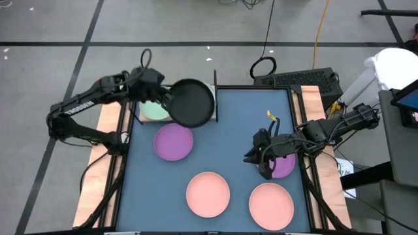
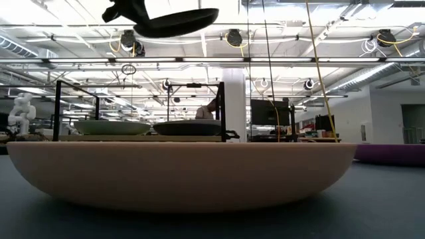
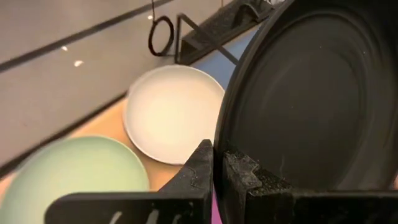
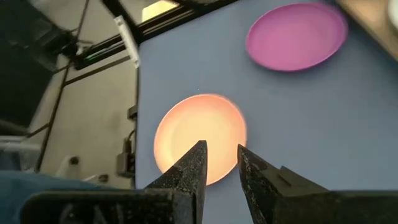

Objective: Place and stack plates onto a shelf
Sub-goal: Stack the black plate on top of the light green plate on the shelf, then stack the right violet plate on top of the light blue plate on the shelf

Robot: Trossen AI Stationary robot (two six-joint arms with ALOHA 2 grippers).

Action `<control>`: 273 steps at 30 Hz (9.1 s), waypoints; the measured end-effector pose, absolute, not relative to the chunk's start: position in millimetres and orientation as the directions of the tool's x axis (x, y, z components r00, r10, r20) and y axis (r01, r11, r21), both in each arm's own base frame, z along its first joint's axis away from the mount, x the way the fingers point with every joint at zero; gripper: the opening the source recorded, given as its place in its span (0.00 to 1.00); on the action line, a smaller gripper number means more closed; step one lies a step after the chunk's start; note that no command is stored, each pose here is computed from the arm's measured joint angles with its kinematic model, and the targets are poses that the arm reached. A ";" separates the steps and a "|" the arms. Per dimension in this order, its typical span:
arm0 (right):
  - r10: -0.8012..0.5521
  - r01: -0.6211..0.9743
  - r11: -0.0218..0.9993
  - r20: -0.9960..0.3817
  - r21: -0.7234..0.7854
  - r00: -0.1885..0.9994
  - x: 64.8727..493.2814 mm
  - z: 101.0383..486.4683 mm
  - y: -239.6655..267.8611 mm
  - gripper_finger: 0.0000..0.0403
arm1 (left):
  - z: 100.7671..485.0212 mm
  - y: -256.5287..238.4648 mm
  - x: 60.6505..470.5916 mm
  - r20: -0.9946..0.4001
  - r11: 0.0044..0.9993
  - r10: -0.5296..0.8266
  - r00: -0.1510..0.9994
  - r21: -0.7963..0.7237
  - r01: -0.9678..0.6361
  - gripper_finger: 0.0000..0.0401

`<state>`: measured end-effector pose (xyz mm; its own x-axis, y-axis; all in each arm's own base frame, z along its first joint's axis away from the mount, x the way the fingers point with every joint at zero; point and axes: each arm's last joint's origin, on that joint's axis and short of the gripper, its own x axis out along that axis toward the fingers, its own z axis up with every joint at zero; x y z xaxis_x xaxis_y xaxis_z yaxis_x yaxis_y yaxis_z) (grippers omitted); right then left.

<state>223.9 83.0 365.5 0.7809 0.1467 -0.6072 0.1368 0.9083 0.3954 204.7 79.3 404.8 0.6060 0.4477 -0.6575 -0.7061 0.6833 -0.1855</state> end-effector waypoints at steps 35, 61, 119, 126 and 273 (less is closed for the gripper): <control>0.114 0.134 0.927 -0.604 0.350 0.789 224.1 365.6 82.0 0.19 | 366.1 227.0 153.0 -0.791 0.831 0.494 0.361 0.307 -0.464 0.03; 0.114 0.131 0.928 -0.604 0.348 0.789 224.1 365.6 82.1 0.19 | 327.3 248.1 150.0 -0.925 0.921 0.300 0.232 0.217 -0.324 0.03; 0.096 0.148 0.928 -0.602 0.343 0.793 224.2 365.7 81.6 0.19 | 311.7 239.7 165.6 -0.970 0.826 0.224 0.100 0.134 -0.548 0.39; 0.037 0.164 0.947 -0.600 0.277 0.799 224.1 365.2 79.7 0.19 | 342.3 188.8 185.4 -0.935 0.879 0.223 0.276 0.071 -0.471 0.27; -0.014 0.798 0.442 -0.886 0.410 0.463 184.9 319.9 50.3 0.19 | 263.0 -41.5 268.6 -0.649 0.816 0.070 0.758 -0.400 -0.418 0.01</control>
